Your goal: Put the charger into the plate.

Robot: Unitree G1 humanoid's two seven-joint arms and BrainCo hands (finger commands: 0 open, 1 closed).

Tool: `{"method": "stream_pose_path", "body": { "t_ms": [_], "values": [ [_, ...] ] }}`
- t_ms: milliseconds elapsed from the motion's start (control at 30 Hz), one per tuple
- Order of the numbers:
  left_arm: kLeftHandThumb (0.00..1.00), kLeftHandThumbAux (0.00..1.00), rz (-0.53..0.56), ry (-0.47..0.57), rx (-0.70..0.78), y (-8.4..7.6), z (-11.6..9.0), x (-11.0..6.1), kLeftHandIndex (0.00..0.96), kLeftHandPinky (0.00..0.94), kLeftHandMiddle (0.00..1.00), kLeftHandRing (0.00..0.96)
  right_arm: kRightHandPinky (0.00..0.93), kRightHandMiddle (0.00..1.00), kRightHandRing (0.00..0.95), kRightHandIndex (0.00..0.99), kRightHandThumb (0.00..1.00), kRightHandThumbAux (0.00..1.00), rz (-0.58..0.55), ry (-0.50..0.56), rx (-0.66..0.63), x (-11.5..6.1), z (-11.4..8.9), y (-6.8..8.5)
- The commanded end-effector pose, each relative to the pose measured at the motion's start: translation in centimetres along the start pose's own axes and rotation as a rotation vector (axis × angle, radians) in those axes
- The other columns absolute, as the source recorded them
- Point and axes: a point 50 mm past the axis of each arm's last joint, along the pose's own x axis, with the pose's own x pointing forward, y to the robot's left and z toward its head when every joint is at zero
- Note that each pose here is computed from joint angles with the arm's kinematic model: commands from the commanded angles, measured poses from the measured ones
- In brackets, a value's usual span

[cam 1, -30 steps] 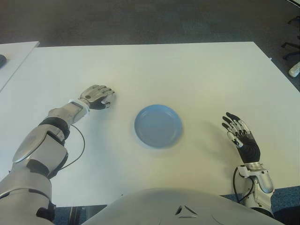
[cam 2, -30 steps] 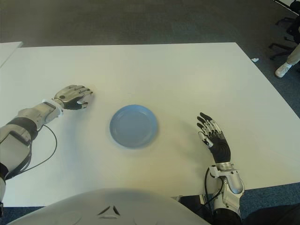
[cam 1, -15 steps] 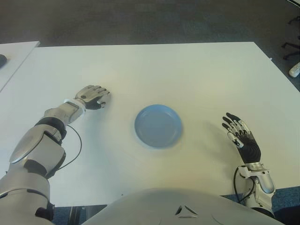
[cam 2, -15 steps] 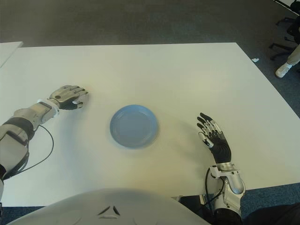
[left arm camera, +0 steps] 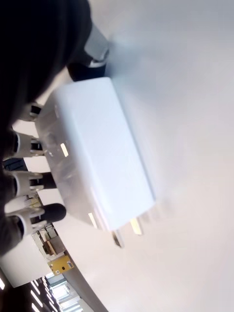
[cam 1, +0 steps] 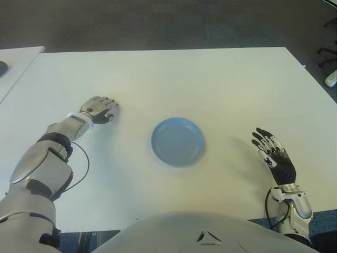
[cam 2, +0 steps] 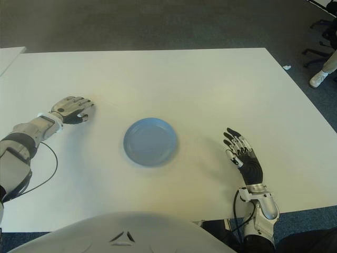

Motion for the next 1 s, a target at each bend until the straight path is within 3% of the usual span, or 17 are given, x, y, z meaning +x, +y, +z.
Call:
{"method": "stream_pose_path", "body": {
  "t_ms": [33,200,267,433,500,567,633,767,1000],
  "values": [
    [0.482,0.326,-0.031,-0.009,0.005,-0.9,0.3,-0.3,0.019,0.098,0.073,0.075,0.065,0.101,0.080,0.121,0.248,0.666,-0.032,0.097,0.079,-1.5,-1.7,0.0],
    [0.513,0.329,-0.034,0.014,-0.040,-1.7,0.8,-0.4,0.052,0.124,0.114,0.111,0.065,0.101,0.080,0.121,0.248,0.666,-0.033,0.097,0.079,-1.5,-1.5,-0.3],
    [0.545,0.336,-0.027,0.026,-0.052,-1.8,0.9,-0.4,0.155,0.160,0.185,0.163,0.065,0.101,0.080,0.121,0.248,0.666,-0.033,0.098,0.079,-1.5,-1.5,-0.5],
    [0.624,0.358,-0.002,0.074,-0.052,-2.3,0.9,-0.5,0.299,0.380,0.402,0.385,0.065,0.101,0.080,0.121,0.248,0.666,-0.034,0.098,0.080,-1.4,-1.3,-1.0],
    [0.645,0.399,-0.006,0.104,-0.039,-2.8,0.9,-0.7,0.340,0.451,0.464,0.461,0.065,0.101,0.080,0.121,0.248,0.666,-0.035,0.099,0.080,-1.4,-1.3,-1.3],
    [0.689,0.570,-0.009,0.135,-0.026,-3.5,1.1,-1.0,0.393,0.525,0.530,0.536,0.065,0.101,0.080,0.121,0.248,0.666,-0.035,0.099,0.080,-1.3,-1.2,-1.5],
    [0.706,0.629,0.012,0.152,-0.021,-4.0,1.6,-1.1,0.411,0.576,0.569,0.582,0.065,0.101,0.080,0.121,0.248,0.666,-0.036,0.100,0.080,-1.2,-1.2,-1.8],
    [0.721,0.679,0.094,0.170,-0.015,-3.8,2.3,-0.8,0.428,0.632,0.631,0.652,0.065,0.101,0.080,0.121,0.248,0.666,-0.038,0.101,0.081,-1.0,-1.1,-2.4],
    [0.730,0.692,0.336,0.221,-0.044,-3.3,4.6,-0.6,0.439,0.738,0.727,0.729,0.065,0.101,0.080,0.121,0.248,0.666,-0.040,0.104,0.084,-0.6,-1.0,-3.2]
  ]
}}
